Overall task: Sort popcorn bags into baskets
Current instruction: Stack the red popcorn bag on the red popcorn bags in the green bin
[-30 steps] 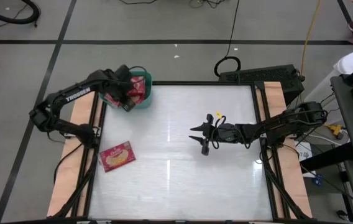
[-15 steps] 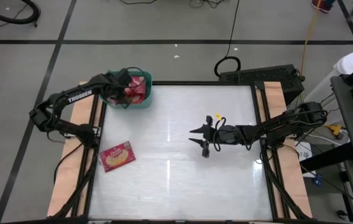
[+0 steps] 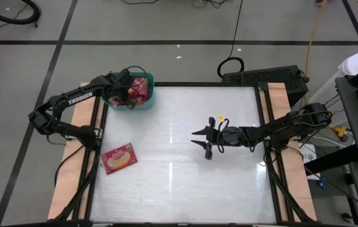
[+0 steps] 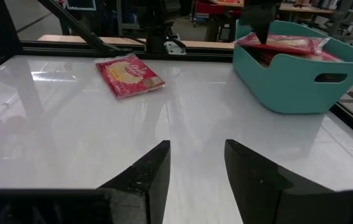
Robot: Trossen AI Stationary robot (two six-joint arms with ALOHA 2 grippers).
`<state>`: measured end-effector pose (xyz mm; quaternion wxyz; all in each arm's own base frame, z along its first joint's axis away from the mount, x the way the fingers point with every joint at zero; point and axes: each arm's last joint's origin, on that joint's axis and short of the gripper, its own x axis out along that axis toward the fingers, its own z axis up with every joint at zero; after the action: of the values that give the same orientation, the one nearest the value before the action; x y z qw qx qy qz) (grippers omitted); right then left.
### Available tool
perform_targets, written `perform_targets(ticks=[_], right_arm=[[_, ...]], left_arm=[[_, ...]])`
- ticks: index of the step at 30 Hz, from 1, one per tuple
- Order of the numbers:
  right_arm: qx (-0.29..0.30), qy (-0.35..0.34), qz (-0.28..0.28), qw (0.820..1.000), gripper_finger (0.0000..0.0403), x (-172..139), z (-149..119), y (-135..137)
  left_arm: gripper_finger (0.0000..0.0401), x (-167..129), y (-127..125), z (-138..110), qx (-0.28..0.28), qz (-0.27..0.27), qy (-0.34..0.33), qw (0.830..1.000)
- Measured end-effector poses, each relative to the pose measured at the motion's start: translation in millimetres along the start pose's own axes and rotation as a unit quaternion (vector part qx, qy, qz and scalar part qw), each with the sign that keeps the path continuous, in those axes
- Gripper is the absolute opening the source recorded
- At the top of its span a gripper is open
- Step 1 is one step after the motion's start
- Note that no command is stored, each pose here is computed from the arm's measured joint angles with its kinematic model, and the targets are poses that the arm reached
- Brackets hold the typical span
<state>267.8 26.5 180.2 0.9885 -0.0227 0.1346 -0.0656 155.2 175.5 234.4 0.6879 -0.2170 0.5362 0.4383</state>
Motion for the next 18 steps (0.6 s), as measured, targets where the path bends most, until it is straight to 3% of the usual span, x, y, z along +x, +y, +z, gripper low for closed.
perform_targets(ticks=[4,9,14,18], right_arm=[[-0.004,-0.006,0.000,1.000,0.0144,0,1,0],[-0.009,-0.007,0.000,1.000,0.0144,0,1,0],[-0.010,-0.007,0.000,1.000,0.0144,0,1,0],[-0.025,-0.008,0.000,1.000,0.0144,0,2,0]], left_arm=[[0.0013,4,4,4,-0.016,0.069,-0.036,0.997],[0.0016,7,17,12,-0.034,0.082,-0.066,0.994],[0.0006,5,17,5,-0.052,0.034,-0.035,0.997],[0.0008,8,9,2,-0.053,0.030,-0.032,0.998]])
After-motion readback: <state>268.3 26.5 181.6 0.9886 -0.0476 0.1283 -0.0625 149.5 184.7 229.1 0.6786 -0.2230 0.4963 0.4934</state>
